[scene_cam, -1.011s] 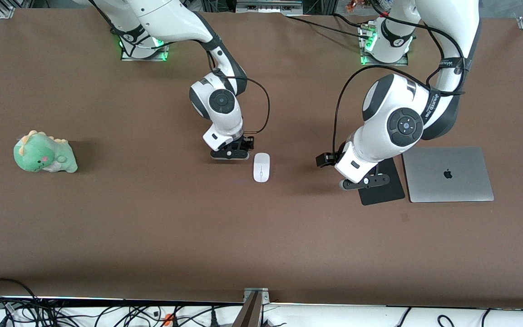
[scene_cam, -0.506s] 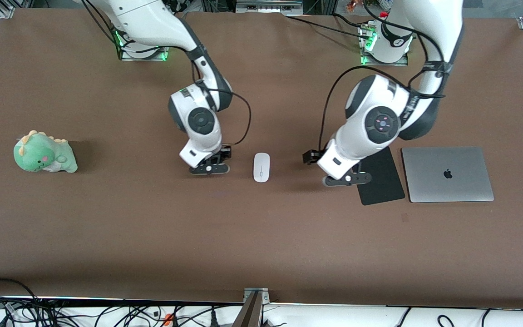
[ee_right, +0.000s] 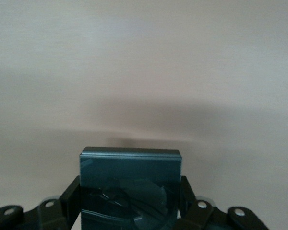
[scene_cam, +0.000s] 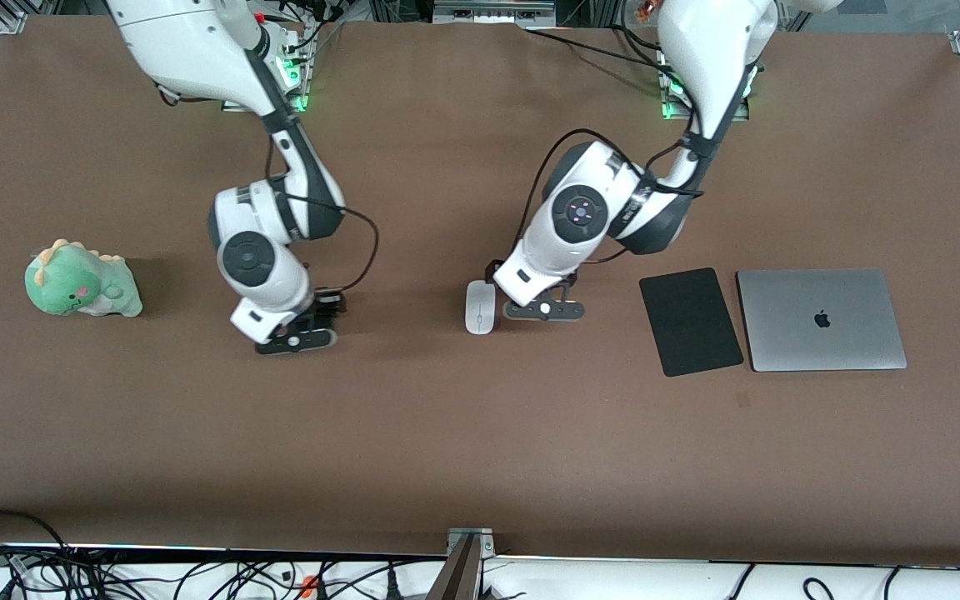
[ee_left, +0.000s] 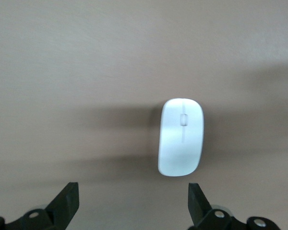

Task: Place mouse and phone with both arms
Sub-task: 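Grasp the mouse with the left gripper while the right gripper carries the phone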

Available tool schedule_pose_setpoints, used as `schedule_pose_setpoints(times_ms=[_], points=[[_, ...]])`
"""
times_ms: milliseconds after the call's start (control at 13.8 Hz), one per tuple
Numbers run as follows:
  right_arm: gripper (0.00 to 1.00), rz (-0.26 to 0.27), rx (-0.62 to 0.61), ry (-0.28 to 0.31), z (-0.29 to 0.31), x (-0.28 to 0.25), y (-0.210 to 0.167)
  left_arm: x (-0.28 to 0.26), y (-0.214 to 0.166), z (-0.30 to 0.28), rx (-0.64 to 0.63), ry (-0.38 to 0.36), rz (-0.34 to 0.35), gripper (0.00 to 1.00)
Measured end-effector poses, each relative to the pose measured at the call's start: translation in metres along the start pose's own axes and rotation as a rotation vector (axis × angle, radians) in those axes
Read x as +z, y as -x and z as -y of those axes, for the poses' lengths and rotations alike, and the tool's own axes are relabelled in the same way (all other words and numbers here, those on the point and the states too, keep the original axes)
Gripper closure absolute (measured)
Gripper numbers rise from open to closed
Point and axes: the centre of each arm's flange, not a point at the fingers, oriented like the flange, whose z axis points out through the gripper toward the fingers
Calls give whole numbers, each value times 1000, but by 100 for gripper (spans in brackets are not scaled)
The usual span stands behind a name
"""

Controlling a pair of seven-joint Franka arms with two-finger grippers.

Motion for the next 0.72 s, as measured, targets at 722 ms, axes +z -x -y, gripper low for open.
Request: schedule_pose_setpoints(times_ms=[722], points=[[19,-59,207,-22,-179,46,71,90,31,-43,126,-27,-62,0]])
